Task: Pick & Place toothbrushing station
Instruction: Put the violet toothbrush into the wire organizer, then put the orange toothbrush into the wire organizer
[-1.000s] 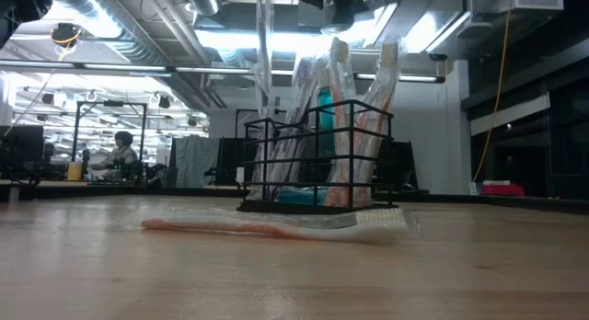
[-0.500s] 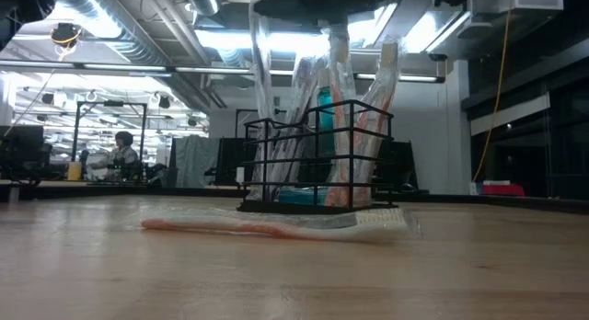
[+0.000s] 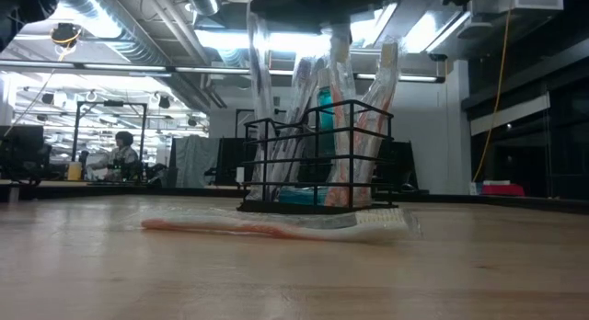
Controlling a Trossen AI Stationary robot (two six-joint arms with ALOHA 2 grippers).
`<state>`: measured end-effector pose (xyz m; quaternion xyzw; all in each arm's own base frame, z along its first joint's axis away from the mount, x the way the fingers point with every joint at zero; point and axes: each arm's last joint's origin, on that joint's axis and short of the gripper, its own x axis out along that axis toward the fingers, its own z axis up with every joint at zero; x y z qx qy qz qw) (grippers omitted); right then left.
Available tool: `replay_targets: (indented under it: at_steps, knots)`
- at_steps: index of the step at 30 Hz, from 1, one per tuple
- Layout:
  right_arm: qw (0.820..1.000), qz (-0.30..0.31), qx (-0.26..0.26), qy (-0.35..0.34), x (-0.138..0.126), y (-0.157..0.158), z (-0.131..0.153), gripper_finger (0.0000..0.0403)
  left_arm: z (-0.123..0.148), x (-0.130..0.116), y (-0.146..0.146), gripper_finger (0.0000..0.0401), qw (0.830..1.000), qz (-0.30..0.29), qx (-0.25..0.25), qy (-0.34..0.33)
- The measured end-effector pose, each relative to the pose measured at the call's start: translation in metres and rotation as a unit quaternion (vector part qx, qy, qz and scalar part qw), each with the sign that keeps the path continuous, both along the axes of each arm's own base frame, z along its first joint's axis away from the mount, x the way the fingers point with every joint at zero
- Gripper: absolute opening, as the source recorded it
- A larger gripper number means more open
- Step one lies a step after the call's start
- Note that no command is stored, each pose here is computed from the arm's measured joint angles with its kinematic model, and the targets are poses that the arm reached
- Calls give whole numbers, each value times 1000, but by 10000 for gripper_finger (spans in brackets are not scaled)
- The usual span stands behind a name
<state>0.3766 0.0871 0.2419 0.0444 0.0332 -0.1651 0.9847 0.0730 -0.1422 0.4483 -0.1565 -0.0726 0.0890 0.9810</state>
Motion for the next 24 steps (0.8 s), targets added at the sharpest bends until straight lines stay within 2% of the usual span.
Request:
replay_targets:
  at_steps: [5,10,16,24]
  knots:
    - [1000,-27,-1,0,-4,6,2,108,-1,1,-3,113,1000,0,5,2]
    - [998,-55,-5,34,-13,12,1,133,-3,2,-7,113,1000,-1,3,2]
    - [999,-29,29,34,-27,20,18,138,-3,2,-7,113,1000,-1,2,1]
    - [997,-42,50,48,-48,14,39,139,-3,2,-7,113,1000,-1,4,1]
